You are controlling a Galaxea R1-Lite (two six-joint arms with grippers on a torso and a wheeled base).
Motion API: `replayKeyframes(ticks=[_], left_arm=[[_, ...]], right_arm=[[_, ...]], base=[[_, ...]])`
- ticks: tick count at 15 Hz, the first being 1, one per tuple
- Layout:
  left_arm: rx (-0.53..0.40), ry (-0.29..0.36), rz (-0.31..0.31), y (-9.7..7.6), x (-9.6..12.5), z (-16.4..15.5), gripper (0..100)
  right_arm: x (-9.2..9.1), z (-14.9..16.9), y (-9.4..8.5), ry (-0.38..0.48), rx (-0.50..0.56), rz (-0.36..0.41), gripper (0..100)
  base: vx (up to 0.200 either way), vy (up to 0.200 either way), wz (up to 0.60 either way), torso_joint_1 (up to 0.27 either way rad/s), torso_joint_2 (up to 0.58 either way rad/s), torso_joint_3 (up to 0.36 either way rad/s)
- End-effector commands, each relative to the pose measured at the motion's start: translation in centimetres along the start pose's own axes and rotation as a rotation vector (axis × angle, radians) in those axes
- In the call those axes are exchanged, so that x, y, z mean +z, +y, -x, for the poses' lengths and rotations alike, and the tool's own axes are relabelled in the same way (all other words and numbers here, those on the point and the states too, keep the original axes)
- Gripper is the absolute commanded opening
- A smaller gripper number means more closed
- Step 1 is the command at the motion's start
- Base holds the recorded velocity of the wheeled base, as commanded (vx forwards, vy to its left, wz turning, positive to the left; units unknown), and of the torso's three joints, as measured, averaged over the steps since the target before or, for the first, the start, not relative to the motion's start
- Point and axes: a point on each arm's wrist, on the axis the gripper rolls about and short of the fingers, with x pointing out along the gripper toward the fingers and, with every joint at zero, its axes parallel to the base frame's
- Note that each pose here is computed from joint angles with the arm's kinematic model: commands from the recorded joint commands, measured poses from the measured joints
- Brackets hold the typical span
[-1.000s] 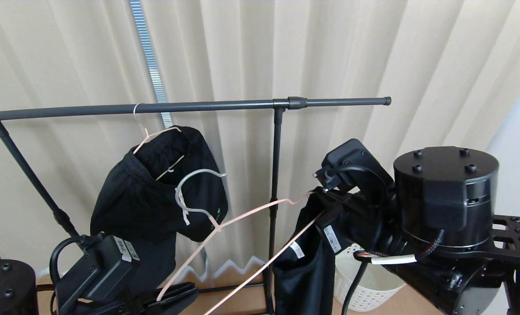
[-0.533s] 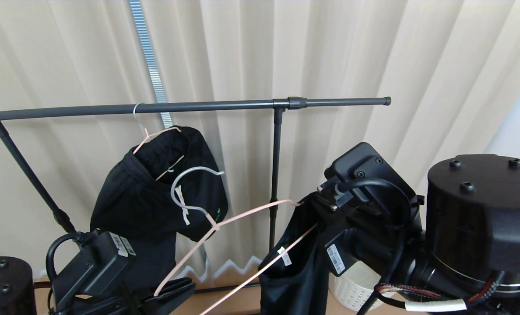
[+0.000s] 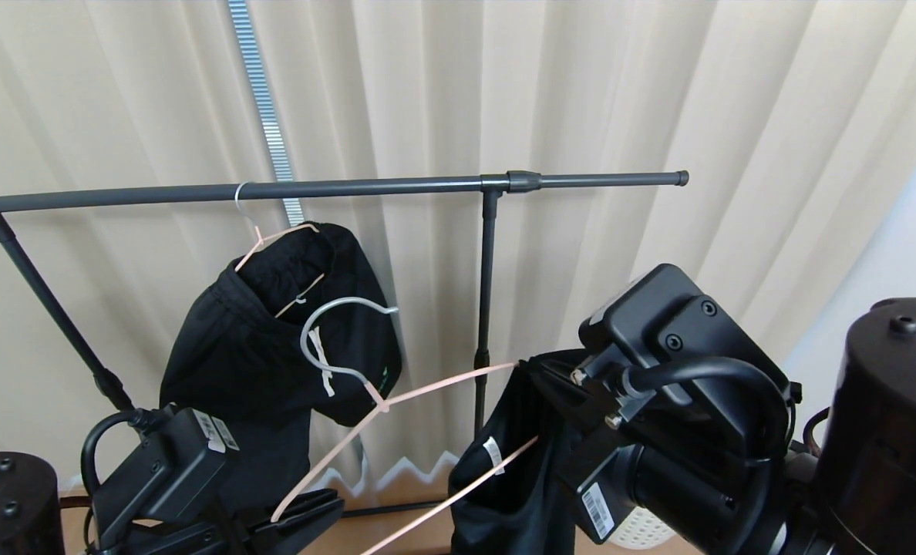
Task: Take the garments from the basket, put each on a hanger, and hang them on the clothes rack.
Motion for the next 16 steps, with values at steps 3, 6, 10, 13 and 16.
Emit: replayKeyframes(ticks=[3, 6, 10, 13, 16], left_arm=[[0.000, 0.002, 0.000, 0.0, 0.0, 0.0, 0], [-0.008, 0.006, -0.001, -0.1, -0.2, 0.0, 0], [-0.022, 0.022, -0.006, -0.3, -0.6, 0.0, 0], [-0.022, 0.022, -0.006, -0.3, -0.5, 0.0, 0], [-0.022, 0.022, -0.006, -0.3, -0.5, 0.0, 0]], right_arm=[[0.2, 0.4, 1.1, -0.011, 0.044, -0.018, 0], [0.4, 0.0, 1.5, -0.019, 0.045, -0.050, 0], [0.9, -0.3, 2.0, -0.082, 0.048, -0.111, 0], [1.1, 0.1, 2.8, -0.091, 0.079, -0.135, 0], [1.2, 0.7, 3.6, -0.098, 0.117, -0.159, 0]], base=[[0.000, 0.000, 0.00, 0.000, 0.00, 0.000], [0.000, 0.000, 0.00, 0.000, 0.00, 0.000], [0.000, 0.000, 0.00, 0.000, 0.00, 0.000], [0.000, 0.000, 0.00, 0.000, 0.00, 0.000], [0.000, 0.000, 0.00, 0.000, 0.00, 0.000]])
